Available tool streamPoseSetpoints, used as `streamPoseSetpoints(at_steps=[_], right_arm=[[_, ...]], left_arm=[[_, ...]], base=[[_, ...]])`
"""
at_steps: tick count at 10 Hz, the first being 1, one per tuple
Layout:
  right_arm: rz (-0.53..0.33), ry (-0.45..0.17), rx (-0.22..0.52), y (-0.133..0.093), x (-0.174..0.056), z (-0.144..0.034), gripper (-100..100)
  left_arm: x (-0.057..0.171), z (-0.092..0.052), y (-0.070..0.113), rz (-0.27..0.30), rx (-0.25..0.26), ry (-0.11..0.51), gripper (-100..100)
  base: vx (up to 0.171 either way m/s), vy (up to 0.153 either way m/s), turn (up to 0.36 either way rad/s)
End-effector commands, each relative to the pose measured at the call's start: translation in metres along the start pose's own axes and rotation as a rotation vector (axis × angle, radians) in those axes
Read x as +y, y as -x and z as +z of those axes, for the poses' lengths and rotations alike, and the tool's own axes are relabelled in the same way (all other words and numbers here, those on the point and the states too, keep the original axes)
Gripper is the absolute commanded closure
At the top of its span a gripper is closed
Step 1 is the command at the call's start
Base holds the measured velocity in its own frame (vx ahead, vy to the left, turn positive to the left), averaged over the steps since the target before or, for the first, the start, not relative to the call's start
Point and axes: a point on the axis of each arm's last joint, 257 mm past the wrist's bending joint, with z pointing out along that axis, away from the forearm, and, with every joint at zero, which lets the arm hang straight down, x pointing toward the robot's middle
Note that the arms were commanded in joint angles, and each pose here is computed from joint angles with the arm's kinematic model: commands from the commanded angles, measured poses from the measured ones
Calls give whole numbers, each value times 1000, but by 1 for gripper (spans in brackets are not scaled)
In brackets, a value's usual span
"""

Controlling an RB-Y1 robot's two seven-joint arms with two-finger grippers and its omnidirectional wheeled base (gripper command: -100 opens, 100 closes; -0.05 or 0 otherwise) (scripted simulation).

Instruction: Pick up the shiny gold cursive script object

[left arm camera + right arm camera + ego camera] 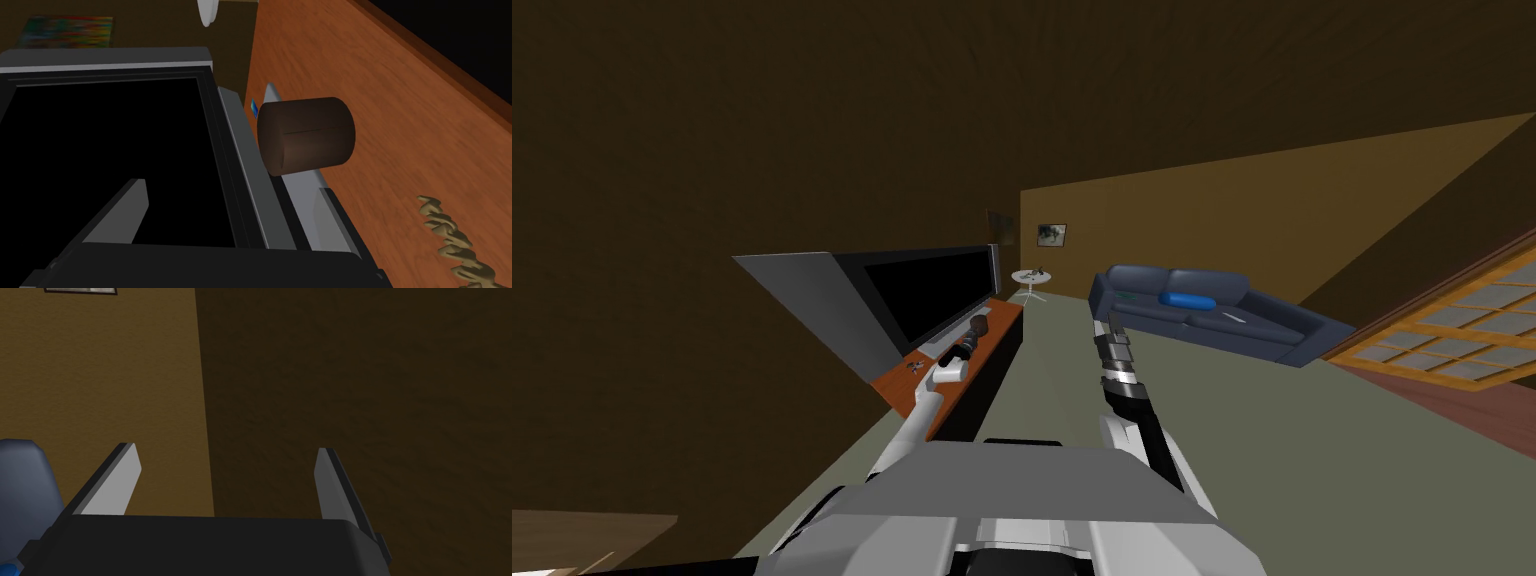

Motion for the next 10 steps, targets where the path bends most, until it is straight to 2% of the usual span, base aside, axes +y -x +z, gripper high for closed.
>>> streamPoseSetpoints(at_steps=[1, 2, 3, 4, 5, 6, 9, 10], right_arm=[[0, 0, 0, 0, 0, 0, 0], [0, 0, 0, 0, 0, 0, 0], [0, 0, 0, 0, 0, 0, 0], [0, 0, 0, 0, 0, 0, 0], [0, 0, 0, 0, 0, 0, 0], [0, 0, 0, 0, 0, 0, 0], [0, 0, 0, 0, 0, 0, 0], [0, 0, 0, 0, 0, 0, 0]], left_arm=[[14, 8, 4, -19, -2, 63, -100], [22, 8, 4, -20, -4, 79, -100], [32, 12, 8, -35, -6, 127, -100], [44, 12, 9, -37, -9, 150, -100], [58, 15, 14, -54, -14, 205, -100], [63, 14, 14, -54, -15, 215, -100], [94, 15, 25, -87, -30, 328, -100], [100, 14, 25, -89, -31, 341, -100]], base=[[27, -20, -7], [20, -14, -2], [23, -10, -11], [29, -9, -8], [40, -10, -13], [33, -6, -8], [36, -1, -14], [38, 3, -11]])
